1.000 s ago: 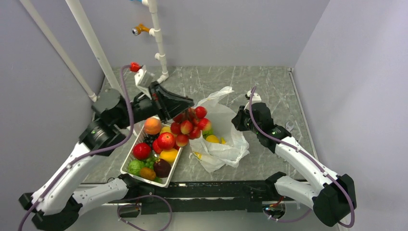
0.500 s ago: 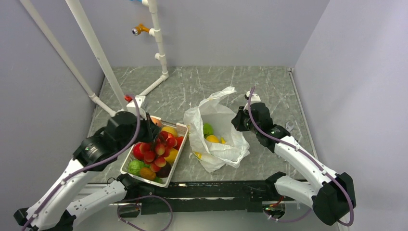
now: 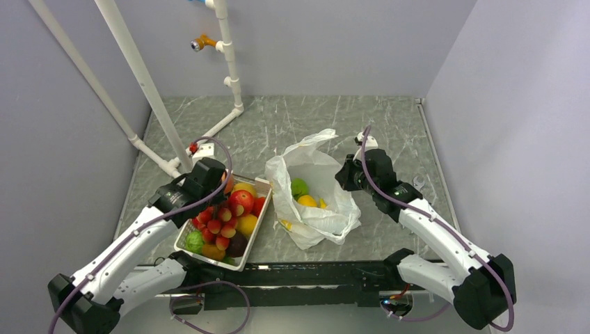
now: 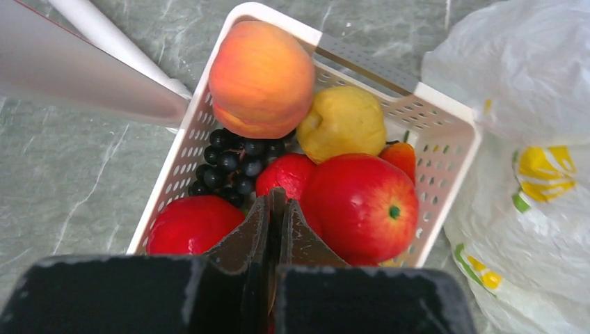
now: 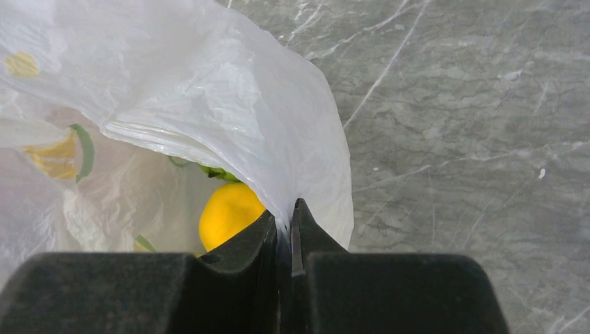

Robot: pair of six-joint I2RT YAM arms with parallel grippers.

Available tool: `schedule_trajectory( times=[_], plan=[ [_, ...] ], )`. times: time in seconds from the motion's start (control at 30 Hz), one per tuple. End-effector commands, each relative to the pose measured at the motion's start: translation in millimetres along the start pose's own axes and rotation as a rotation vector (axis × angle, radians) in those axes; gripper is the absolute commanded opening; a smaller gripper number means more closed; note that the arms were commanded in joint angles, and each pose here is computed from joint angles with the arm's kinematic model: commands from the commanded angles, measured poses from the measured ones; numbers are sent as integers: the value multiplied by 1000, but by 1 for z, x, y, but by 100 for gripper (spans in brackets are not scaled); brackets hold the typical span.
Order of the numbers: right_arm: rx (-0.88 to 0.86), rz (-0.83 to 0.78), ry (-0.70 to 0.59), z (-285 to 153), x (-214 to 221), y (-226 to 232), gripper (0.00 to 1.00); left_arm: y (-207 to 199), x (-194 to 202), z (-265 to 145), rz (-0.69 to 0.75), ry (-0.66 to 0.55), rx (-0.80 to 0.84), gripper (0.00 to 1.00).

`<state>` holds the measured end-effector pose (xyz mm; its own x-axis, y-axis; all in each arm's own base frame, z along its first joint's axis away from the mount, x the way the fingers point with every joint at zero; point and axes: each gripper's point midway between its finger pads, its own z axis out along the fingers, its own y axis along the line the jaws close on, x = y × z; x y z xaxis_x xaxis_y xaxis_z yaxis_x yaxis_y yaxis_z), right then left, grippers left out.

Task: Take the fake fruits out of the plastic bag
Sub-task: Place the fake fruit in the bin, then adjust the plastic bag at the center of the board.

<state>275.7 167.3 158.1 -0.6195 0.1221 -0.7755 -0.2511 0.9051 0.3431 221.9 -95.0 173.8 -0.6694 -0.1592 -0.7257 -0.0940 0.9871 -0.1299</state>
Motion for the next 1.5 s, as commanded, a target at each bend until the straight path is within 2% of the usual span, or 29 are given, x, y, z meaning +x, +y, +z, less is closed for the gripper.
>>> schedule_trajectory(
  times=[0.0,0.07,0.23,0.37,0.47,0.63,0.73,0.87,1.03,1.2,1.3,1.37,1.47],
  plan=[
    [-92,-33,-79,-15,-25,20,10,3,-12,13,-61,-49,-43,6],
    [-115,-37,-101,-20,-30,24,11,6,-10,14,-58,-38,-60,26],
    [-156,-35,-152,-30,-43,34,11,4,-16,4,-54,-52,-23,60],
    [-186,-43,-215,-42,-62,43,11,-3,-28,-16,-66,-72,44,74],
    [-205,-59,-261,-51,-78,50,11,-23,-40,-37,-59,-96,179,80],
    [-210,-86,-302,-59,-106,60,11,-69,-62,-81,-49,-153,492,85],
    [-222,-104,-307,-61,-120,67,11,-100,-68,-109,-28,-162,704,86],
    [-266,-127,-305,-65,-131,80,11,-128,-69,-133,-10,-157,910,86],
    [-292,-136,-176,-48,-105,82,16,-158,-56,-144,-6,-112,1138,85],
    [-302,-147,-44,-43,-53,77,36,-182,-28,-166,49,-13,1394,78],
    [-264,-163,-21,-50,-38,68,46,-191,-28,-197,131,-68,1492,79],
    [-238,-164,-19,-55,-35,63,56,-198,-28,-221,206,-93,1556,80],
    [-197,-162,-17,-58,-33,55,69,-209,-19,-234,304,-77,1555,80]
  ],
)
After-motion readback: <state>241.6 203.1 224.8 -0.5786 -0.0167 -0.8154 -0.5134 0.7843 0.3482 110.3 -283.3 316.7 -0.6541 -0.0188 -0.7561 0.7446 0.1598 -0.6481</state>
